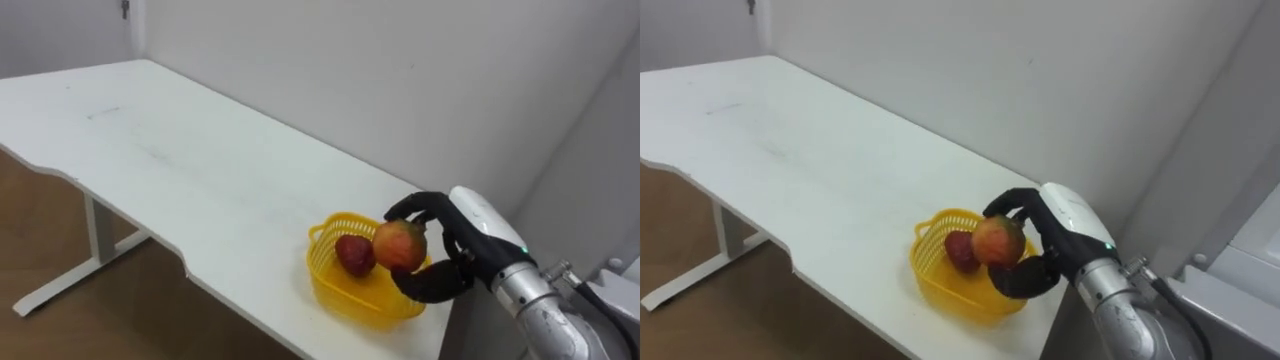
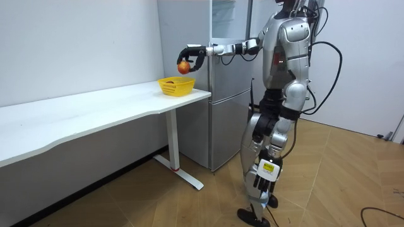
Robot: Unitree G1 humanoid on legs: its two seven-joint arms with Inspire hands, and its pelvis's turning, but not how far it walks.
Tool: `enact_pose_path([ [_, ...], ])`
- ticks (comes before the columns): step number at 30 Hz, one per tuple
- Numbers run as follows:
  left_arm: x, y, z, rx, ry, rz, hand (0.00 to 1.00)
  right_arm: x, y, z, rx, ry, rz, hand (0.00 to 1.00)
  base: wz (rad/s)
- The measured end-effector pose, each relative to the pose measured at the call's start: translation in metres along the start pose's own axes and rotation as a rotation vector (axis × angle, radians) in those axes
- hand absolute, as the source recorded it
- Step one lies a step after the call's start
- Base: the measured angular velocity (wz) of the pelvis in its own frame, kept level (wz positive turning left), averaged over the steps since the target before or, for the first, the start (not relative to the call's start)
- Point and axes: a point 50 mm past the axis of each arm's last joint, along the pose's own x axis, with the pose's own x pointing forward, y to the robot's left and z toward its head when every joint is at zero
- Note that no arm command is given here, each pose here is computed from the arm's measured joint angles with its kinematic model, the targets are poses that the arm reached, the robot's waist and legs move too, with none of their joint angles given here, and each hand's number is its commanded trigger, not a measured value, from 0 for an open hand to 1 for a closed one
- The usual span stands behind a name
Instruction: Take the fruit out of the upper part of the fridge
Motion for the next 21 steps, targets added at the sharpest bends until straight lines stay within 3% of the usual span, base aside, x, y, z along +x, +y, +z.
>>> enact_pose_path([
  [5,0.000,0.003,0.001,0.000,-0.002,0.007,0.00,-0.001,0.011,-0.001,-0.017,0.005,0.046,1.00,0.00],
  [6,0.000,0.003,0.002,0.000,-0.003,0.007,0.00,-0.001,0.012,-0.001,-0.018,0.004,0.050,0.83,0.00],
  [7,0.000,0.004,0.003,0.000,-0.007,0.009,0.00,-0.001,0.013,-0.001,-0.020,0.002,0.054,0.51,0.00],
  [8,0.000,0.004,0.004,0.001,-0.010,0.010,0.00,-0.001,0.013,0.000,-0.021,0.001,0.057,0.12,0.00],
  [9,0.000,0.004,0.004,0.001,-0.010,0.010,0.00,-0.001,0.014,0.000,-0.021,0.000,0.058,0.00,0.00],
  [21,0.000,0.001,-0.001,0.008,0.012,0.001,0.00,-0.002,0.014,-0.004,-0.017,0.023,0.064,0.00,0.00],
])
